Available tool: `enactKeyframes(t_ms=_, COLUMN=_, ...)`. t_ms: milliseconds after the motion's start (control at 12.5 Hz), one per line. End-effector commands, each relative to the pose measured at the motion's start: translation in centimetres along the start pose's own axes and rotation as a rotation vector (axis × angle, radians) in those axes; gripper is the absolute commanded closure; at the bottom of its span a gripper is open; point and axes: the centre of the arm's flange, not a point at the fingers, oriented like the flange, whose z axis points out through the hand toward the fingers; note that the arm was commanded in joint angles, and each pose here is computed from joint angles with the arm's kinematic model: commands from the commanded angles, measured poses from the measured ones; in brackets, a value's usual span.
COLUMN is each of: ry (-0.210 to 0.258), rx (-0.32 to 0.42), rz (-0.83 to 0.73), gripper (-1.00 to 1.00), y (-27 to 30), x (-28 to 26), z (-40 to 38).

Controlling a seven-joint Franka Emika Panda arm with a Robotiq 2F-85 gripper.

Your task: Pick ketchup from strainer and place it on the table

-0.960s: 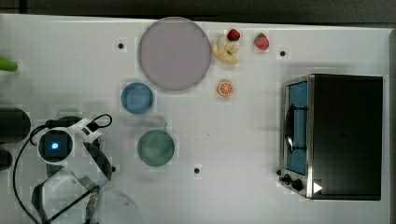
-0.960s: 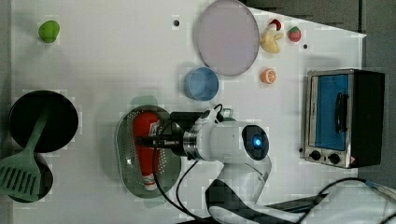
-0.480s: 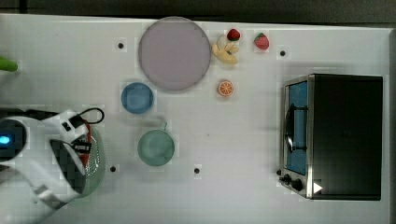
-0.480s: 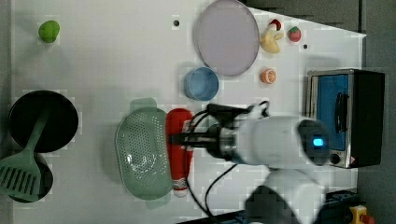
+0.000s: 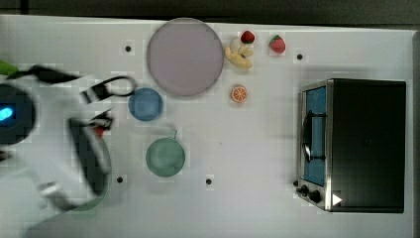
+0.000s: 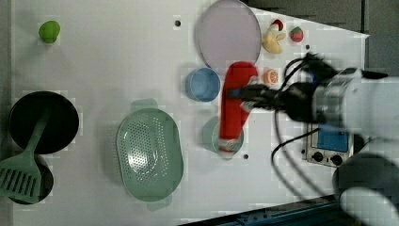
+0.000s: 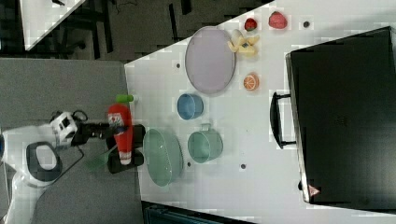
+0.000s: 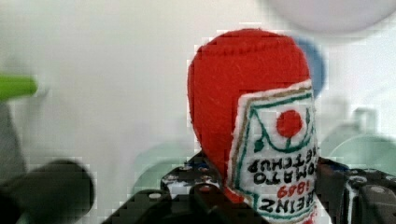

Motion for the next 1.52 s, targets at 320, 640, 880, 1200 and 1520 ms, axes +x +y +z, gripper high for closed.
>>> enactKeyframes(t_ms=320, ry=-0.053, rx=-0.075, rz=0.177, gripper=-0.17, y=18.6, x=10.0, z=2.8)
enactKeyframes(t_ms=640, ry=-0.131, rx=-0.122, rz=0.255, gripper=-0.17, y=26.4, x=9.5, z=6.3)
enactKeyframes(t_ms=880, ry=-0.145, rx=-0.133, rz=0.274, gripper=-0.17, y=29.1, x=7.3, z=10.3)
enactKeyframes(t_ms=1200, ry=-0.099, rx=-0.133, rz=0.268, gripper=-0.17, y=30.4, x=5.4, z=16.1)
enactKeyframes(t_ms=1520, ry=-0.098, rx=-0.15, rz=0.239, gripper=-0.85, y=31.2, x=5.0, z=21.5)
